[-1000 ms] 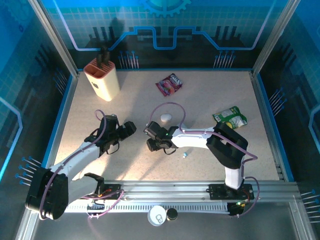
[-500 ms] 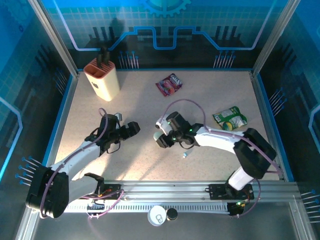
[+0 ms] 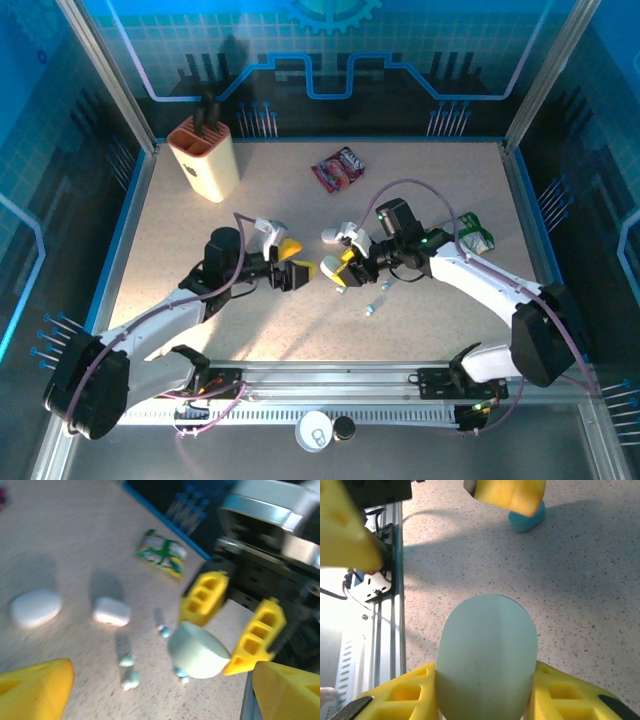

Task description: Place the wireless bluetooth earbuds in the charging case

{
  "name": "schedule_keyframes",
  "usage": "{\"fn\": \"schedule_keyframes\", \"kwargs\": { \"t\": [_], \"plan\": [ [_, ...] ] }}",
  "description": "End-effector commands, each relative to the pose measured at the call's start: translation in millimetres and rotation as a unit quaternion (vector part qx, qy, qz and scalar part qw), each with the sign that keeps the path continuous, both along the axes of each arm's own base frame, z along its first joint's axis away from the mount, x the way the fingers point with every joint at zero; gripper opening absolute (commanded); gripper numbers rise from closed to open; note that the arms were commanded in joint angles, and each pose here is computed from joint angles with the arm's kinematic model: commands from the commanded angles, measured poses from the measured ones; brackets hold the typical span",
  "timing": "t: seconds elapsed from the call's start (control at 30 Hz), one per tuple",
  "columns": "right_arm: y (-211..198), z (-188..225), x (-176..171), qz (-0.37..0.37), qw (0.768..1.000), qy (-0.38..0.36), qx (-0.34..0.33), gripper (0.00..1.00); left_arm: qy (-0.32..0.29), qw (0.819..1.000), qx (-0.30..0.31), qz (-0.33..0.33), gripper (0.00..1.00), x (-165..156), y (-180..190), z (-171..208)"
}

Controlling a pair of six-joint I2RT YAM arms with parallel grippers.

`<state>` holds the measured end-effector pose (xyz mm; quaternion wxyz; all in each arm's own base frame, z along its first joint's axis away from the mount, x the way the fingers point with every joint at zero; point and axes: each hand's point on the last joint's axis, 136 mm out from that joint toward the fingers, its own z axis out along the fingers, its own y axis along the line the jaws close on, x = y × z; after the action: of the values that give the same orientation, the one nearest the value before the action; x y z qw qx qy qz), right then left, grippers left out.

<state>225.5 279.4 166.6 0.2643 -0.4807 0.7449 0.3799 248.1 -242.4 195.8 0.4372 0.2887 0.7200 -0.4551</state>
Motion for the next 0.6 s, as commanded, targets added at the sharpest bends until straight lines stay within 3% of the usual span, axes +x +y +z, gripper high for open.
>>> {"fn": "schedule_keyframes", "kwargs": {
  "t": [0.0,0.27,0.57],
  "plan": [
    [-4,23,-13,0.027,1.000,-0.003,0.013,0.32,-0.121,0.988,-0.007,-0.099,0.94,-25,-14,8],
    [-7,42,-39,0.073,0.997,0.023,0.029,0.31,-0.173,0.971,-0.021,-0.165,0.94,-50,-27,10],
    [3,54,-59,0.121,0.991,0.029,0.039,0.31,-0.142,0.959,-0.022,-0.246,0.89,-71,-41,3]
  ]
}}
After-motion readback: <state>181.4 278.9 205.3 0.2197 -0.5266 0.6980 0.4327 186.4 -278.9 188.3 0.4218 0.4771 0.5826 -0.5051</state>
